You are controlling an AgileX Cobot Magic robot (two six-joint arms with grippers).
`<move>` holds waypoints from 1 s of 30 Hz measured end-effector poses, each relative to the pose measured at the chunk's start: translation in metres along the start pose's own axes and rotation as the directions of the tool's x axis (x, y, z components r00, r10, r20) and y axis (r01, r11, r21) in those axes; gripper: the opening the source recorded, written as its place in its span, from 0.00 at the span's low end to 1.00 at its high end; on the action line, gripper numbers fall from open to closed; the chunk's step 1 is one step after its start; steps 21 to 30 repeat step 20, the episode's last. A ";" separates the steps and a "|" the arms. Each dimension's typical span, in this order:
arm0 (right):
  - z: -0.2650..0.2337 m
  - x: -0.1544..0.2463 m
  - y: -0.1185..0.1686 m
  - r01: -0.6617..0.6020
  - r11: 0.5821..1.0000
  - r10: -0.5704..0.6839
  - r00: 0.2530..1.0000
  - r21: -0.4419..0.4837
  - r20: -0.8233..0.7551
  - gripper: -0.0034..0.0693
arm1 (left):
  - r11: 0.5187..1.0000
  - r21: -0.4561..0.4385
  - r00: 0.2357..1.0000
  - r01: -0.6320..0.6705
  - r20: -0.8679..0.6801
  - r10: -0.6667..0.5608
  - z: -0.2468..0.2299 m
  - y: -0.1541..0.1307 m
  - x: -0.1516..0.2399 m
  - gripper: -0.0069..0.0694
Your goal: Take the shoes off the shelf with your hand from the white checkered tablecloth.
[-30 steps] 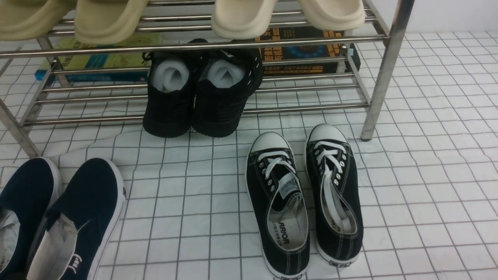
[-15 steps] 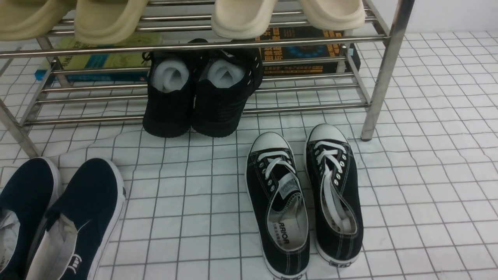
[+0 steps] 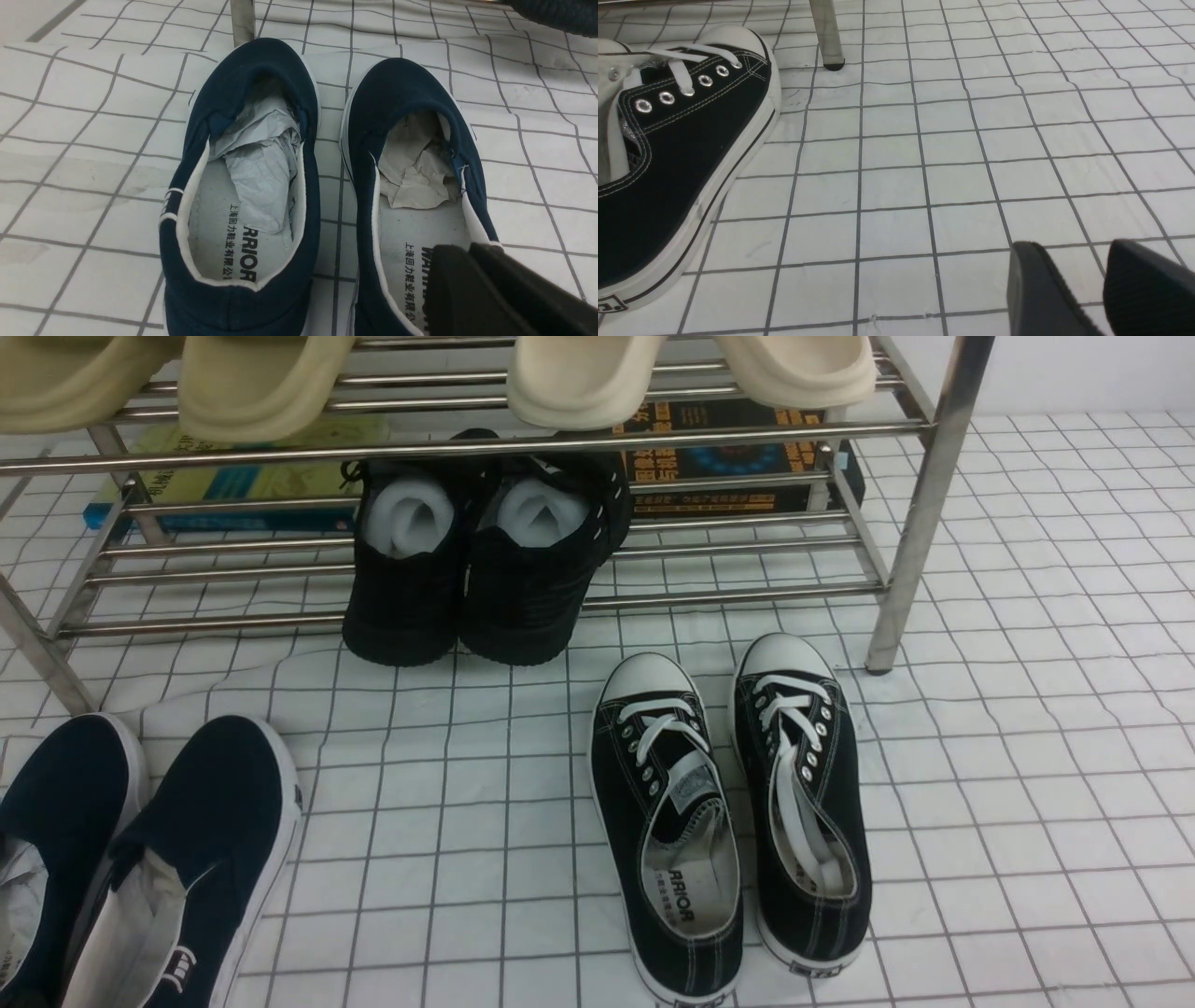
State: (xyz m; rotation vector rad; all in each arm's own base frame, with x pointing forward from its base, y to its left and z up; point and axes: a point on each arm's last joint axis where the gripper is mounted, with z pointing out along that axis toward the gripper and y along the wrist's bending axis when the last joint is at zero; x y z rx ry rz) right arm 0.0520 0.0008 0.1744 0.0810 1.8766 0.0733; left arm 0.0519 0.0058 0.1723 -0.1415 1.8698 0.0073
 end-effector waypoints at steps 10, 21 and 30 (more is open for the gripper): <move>0.000 0.000 0.000 0.000 1.000 0.000 1.000 0.000 0.000 0.38 | 1.000 -0.007 1.000 -0.018 0.001 0.018 0.000 0.001 0.000 0.17; 0.000 0.000 0.000 0.000 1.000 0.000 1.000 0.000 0.000 0.38 | 1.000 -0.011 1.000 -0.027 0.001 0.027 0.000 0.001 0.000 0.17; 0.000 0.000 0.000 0.000 1.000 0.000 1.000 0.000 0.000 0.38 | 1.000 -0.011 1.000 -0.027 0.001 0.027 0.000 0.001 0.000 0.17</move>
